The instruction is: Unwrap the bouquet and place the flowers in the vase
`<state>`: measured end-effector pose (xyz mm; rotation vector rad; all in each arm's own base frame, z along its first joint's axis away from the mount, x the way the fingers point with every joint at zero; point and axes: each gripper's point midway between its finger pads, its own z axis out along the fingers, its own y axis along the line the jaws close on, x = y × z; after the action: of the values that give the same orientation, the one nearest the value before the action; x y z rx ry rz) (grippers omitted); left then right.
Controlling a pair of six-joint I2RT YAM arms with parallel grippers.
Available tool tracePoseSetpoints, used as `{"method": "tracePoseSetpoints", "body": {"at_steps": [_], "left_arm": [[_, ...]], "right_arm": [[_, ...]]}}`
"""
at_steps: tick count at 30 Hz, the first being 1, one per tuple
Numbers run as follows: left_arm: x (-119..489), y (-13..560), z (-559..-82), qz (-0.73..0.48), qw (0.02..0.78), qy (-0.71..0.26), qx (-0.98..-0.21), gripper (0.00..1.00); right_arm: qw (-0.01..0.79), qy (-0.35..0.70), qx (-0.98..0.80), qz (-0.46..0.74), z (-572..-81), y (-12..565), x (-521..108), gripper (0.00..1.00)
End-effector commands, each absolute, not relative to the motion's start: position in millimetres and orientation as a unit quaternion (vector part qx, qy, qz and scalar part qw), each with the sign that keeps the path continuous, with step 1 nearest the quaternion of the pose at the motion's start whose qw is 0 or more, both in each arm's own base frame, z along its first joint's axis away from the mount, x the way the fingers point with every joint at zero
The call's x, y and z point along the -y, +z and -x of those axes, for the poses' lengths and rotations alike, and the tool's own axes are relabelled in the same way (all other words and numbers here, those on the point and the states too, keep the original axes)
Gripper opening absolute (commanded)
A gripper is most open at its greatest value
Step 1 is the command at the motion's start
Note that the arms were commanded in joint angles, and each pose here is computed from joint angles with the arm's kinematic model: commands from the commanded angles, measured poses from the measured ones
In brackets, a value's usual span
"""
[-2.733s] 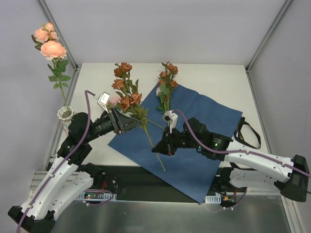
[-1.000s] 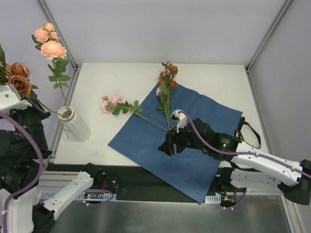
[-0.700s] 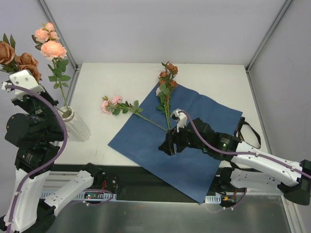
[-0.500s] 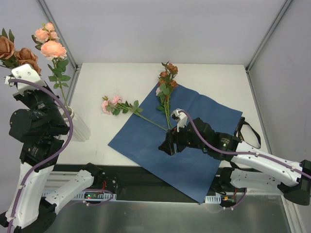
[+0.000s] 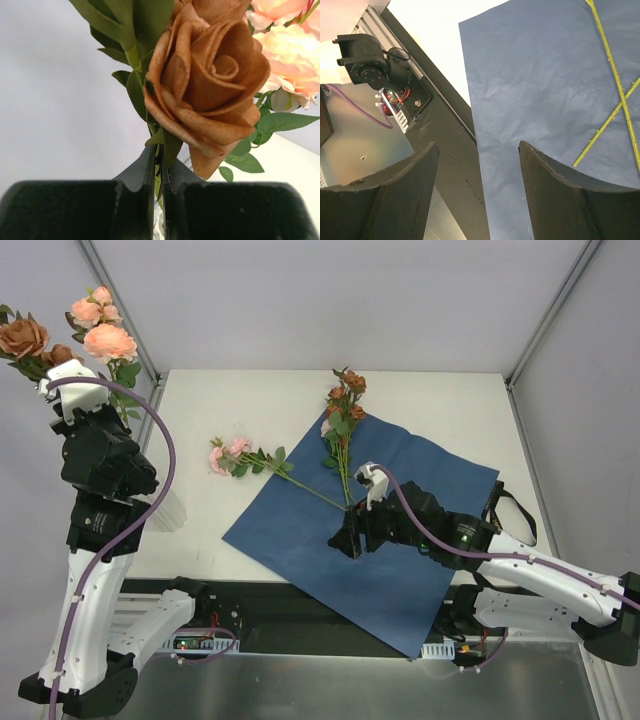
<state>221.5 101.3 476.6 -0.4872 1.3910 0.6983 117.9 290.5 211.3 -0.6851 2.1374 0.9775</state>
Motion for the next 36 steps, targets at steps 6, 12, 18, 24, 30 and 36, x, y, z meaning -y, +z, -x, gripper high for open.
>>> {"method": "tracePoseSetpoints", "body": {"at_steps": [6,12,18,24,30,36], "left_arm": [[-112,441,-241,0.252,0.666,0.299,-0.635,0.00],[-123,413,-245,0.270,0.638,0.300,-0.656,0.00],[-125,396,-247,0.273,0.623,0.293,-0.672,0.46],[-119,387,-240,0.276,0.618,0.267,-0.686,0.76],[-104,384,-225,0.279,0.624,0.207,-0.700,0.93],[-77,378,-205,0.269,0.628,0.117,-0.720,0.98]], "right_arm": [[0.349,0.377,-0.815,0.268,-120,216,-286,0.68],[0.343,0.377,-0.816,0.272,-120,214,-288,0.68],[0.340,0.376,-0.817,0.274,-121,213,-290,0.68],[0.336,0.374,-0.819,0.276,-121,211,-292,0.68],[0.330,0.367,-0.825,0.275,-122,204,-293,0.68],[0.318,0.347,-0.837,0.278,-124,192,-292,0.68]]}}
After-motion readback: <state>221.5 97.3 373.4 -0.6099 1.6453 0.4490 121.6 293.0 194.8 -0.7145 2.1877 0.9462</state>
